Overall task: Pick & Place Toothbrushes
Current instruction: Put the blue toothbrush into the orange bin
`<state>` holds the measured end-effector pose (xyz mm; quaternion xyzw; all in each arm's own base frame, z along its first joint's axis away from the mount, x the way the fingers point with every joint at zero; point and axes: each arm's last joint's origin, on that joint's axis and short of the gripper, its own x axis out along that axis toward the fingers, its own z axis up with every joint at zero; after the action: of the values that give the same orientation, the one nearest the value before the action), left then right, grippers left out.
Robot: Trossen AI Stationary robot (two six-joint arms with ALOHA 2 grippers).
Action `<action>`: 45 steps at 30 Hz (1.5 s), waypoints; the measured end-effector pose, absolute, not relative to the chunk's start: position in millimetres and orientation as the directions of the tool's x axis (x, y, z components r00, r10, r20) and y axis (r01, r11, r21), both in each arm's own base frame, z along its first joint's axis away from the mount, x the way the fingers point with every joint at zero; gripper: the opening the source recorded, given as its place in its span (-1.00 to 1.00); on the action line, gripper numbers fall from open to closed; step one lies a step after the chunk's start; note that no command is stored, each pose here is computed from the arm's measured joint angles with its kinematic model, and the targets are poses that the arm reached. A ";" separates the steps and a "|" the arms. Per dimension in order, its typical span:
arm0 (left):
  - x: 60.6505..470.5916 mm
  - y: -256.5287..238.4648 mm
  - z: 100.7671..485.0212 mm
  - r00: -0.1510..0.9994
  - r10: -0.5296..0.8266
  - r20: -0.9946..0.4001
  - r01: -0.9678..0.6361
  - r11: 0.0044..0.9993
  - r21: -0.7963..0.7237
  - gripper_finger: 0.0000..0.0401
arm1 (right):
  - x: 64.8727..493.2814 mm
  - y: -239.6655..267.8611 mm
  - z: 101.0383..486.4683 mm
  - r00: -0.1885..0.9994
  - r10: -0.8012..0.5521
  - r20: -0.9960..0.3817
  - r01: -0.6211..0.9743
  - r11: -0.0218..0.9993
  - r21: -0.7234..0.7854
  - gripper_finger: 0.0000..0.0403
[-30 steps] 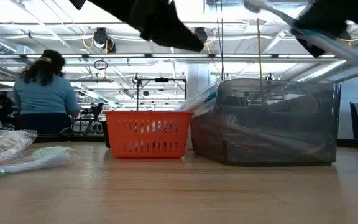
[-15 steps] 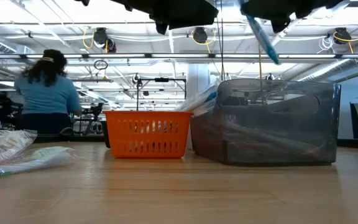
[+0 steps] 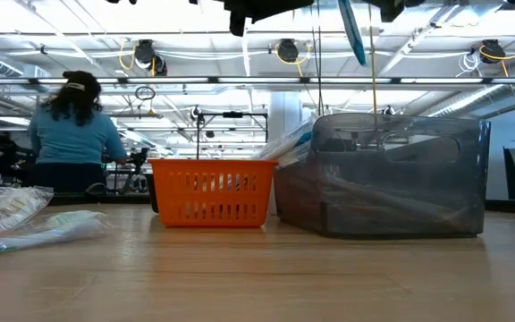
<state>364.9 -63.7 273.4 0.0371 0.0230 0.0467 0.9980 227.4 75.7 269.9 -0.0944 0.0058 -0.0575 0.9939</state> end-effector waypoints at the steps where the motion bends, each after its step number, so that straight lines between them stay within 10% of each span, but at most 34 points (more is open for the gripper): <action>1: 364.9 -63.7 274.1 0.995 0.095 -0.035 -0.092 0.993 0.075 -0.34 | 227.4 75.7 271.6 0.993 -0.115 0.015 0.116 0.974 -0.195 -0.96; 27: 367.8 -45.4 278.1 0.990 0.139 0.005 -0.139 0.988 0.066 -0.35 | 252.0 45.9 273.5 0.984 -0.050 0.169 0.083 0.978 -0.191 -0.96; 35: 368.0 -46.5 276.9 0.997 0.079 -0.005 -0.078 0.991 0.111 -0.92 | 252.5 43.0 273.0 0.985 -0.055 0.163 0.084 0.981 -0.174 -0.93; 45: 367.9 -46.1 274.5 0.996 0.089 -0.029 -0.085 0.990 0.116 -0.98 | 252.9 43.1 270.3 0.989 -0.059 0.135 0.081 0.984 -0.158 -0.86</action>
<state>367.9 -46.1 274.5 0.0574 0.0172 0.0434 0.9973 252.9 43.1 270.3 -0.0819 -0.0648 -0.0353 0.9939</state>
